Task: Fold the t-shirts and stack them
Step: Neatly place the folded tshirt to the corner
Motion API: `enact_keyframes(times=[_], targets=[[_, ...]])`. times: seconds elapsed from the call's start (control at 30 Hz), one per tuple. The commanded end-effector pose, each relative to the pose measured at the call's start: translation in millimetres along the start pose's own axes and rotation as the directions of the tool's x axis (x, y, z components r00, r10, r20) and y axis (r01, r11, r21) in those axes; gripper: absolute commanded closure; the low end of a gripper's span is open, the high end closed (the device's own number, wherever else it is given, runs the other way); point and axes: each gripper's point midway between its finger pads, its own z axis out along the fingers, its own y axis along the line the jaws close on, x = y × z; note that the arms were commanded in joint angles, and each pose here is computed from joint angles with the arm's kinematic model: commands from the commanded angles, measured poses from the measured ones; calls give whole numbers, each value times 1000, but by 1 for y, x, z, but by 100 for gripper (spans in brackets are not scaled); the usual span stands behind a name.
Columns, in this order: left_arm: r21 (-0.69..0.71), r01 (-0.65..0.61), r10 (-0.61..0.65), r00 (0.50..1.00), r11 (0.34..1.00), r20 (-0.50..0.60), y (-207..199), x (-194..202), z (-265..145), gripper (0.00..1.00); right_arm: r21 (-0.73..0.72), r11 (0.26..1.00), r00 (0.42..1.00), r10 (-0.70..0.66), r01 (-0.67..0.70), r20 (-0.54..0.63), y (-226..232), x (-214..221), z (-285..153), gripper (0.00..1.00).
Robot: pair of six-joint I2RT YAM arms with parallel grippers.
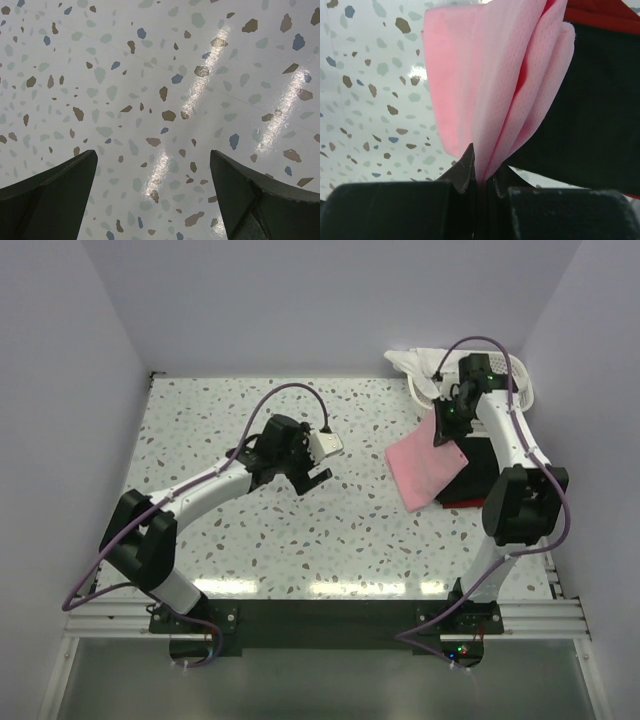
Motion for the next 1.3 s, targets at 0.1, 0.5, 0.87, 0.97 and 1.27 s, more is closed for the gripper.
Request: enact_keyframes(times=[0.1, 0.5, 0.87, 0.97, 1.27], targets=[[-18, -14, 15, 1000, 1000, 12, 6, 0, 6, 0, 132, 991, 995, -48, 37, 84, -26, -10, -63, 100], [-13, -27, 28, 1000, 1000, 15, 7, 3, 9, 0, 185, 983, 989, -40, 13, 141, -33, -14, -96, 100], [-8, -32, 32, 999, 999, 6, 6, 7, 6, 0, 224, 974, 992, -37, 9, 120, -77, -3, -85, 100], [-12, -34, 34, 999, 999, -1, 8, 6, 6, 0, 246, 969, 992, -34, 3, 125, -97, -1, -71, 100], [-30, -21, 20, 999, 999, -42, 20, 7, 7, 0, 347, 937, 993, -17, -26, 121, -168, 9, -43, 100]])
